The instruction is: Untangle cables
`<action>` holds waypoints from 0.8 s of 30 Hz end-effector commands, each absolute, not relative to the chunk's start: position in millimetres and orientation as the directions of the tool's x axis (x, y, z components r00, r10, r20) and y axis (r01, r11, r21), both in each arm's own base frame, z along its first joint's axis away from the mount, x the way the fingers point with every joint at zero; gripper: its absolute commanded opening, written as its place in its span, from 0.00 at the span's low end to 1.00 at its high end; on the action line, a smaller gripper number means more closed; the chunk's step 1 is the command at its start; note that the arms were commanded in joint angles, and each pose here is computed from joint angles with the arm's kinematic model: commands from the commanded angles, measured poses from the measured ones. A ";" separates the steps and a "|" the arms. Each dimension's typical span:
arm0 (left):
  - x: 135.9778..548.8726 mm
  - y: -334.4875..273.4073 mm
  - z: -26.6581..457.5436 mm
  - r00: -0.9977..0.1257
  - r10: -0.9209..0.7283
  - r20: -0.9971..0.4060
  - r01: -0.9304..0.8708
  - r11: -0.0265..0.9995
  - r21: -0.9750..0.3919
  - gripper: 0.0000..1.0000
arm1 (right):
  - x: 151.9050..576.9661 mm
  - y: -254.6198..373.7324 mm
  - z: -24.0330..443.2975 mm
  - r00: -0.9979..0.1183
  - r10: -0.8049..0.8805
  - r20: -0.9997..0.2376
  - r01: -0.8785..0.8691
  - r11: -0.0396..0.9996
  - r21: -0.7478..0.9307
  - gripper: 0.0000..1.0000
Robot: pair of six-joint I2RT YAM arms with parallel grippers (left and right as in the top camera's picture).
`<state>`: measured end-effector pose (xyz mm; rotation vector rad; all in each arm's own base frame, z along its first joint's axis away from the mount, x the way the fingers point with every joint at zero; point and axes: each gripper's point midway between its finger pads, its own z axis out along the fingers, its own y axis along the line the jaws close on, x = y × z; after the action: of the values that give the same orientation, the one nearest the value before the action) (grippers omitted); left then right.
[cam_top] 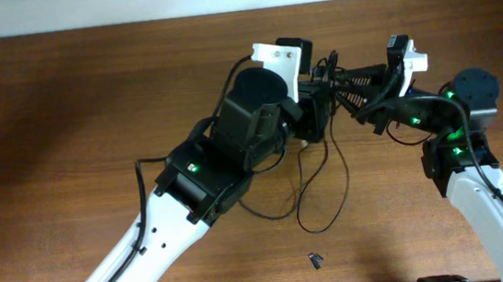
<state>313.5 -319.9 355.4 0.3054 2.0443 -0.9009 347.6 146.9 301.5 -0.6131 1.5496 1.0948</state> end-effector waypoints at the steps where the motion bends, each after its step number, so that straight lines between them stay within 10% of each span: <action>1: 315.1 -330.6 351.4 -0.613 -0.105 -0.783 0.517 0.697 -0.498 0.00 | 347.5 148.6 306.3 -0.257 0.159 -0.953 -0.845 0.441 0.301 0.26; 4: 316.0 -332.0 352.1 -0.610 -0.107 -0.785 0.520 0.693 -0.499 0.00 | 347.7 148.4 306.3 -0.257 0.159 -0.953 -0.845 0.442 0.301 0.04; 24: 379.6 -242.4 371.6 -0.508 -0.304 -0.806 0.304 0.813 -0.497 0.00 | 347.6 148.2 288.8 -0.328 0.141 -0.934 -0.820 0.448 0.355 0.04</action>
<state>382.2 -252.7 352.2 0.0385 2.0160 -0.7414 349.8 145.6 284.4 -0.5774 1.6278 1.1024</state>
